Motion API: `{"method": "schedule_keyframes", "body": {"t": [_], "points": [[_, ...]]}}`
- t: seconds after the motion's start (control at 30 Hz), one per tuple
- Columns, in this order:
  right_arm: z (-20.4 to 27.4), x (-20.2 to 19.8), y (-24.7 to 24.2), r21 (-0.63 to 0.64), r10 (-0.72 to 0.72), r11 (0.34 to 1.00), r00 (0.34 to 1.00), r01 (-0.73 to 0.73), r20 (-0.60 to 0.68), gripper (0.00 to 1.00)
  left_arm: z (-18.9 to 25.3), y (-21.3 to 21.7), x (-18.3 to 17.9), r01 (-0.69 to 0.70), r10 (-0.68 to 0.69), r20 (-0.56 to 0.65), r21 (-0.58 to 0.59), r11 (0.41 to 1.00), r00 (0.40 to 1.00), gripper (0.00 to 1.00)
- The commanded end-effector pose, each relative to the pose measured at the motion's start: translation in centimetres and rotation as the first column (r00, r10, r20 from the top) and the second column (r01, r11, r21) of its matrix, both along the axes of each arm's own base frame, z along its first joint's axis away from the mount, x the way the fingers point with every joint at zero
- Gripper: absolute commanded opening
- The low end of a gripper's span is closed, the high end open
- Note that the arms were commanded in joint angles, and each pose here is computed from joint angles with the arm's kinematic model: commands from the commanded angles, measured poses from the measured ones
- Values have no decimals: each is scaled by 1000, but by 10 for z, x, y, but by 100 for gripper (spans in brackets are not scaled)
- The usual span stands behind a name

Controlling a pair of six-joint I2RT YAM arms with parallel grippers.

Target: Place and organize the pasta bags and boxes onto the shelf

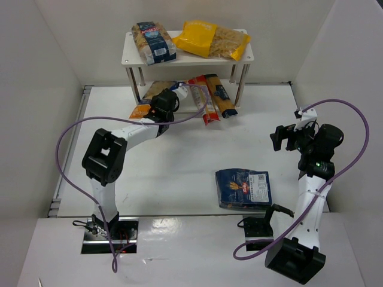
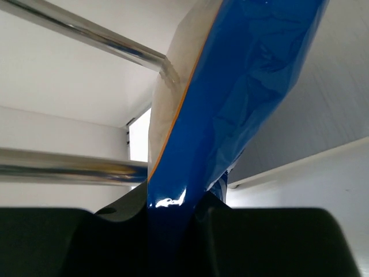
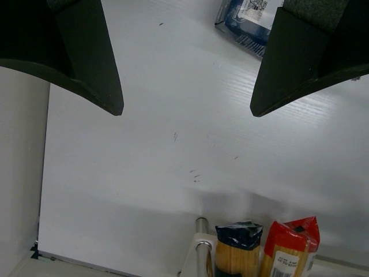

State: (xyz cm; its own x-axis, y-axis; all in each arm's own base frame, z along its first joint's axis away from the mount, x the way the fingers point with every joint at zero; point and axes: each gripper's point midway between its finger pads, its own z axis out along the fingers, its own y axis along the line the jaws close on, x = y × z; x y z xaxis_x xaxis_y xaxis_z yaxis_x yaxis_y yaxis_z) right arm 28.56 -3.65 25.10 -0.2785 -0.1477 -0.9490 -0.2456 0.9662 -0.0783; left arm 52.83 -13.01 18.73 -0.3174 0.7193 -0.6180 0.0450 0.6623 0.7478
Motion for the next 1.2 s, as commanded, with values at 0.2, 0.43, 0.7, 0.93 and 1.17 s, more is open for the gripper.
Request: {"method": "schedule_keyframes", "body": {"t": [0.2,0.43,0.7,0.93,1.17], "points": [[4,-3,2,-9,16,1000,1000,-16,18,99,56,-12,26,-65,66,207,-10,998,976,0],[9,-3,4,-10,25,1000,999,-24,28,99,47,-26,39,-68,74,184,-42,997,980,0],[9,-5,5,-10,25,1000,999,-24,28,99,26,-29,50,-97,96,164,-6,995,982,0],[9,-5,6,-7,33,999,999,-33,30,99,11,-31,56,-105,101,135,24,994,986,0],[12,-6,7,-12,33,999,999,-33,38,99,-14,-36,58,-110,103,90,76,991,991,0]]}}
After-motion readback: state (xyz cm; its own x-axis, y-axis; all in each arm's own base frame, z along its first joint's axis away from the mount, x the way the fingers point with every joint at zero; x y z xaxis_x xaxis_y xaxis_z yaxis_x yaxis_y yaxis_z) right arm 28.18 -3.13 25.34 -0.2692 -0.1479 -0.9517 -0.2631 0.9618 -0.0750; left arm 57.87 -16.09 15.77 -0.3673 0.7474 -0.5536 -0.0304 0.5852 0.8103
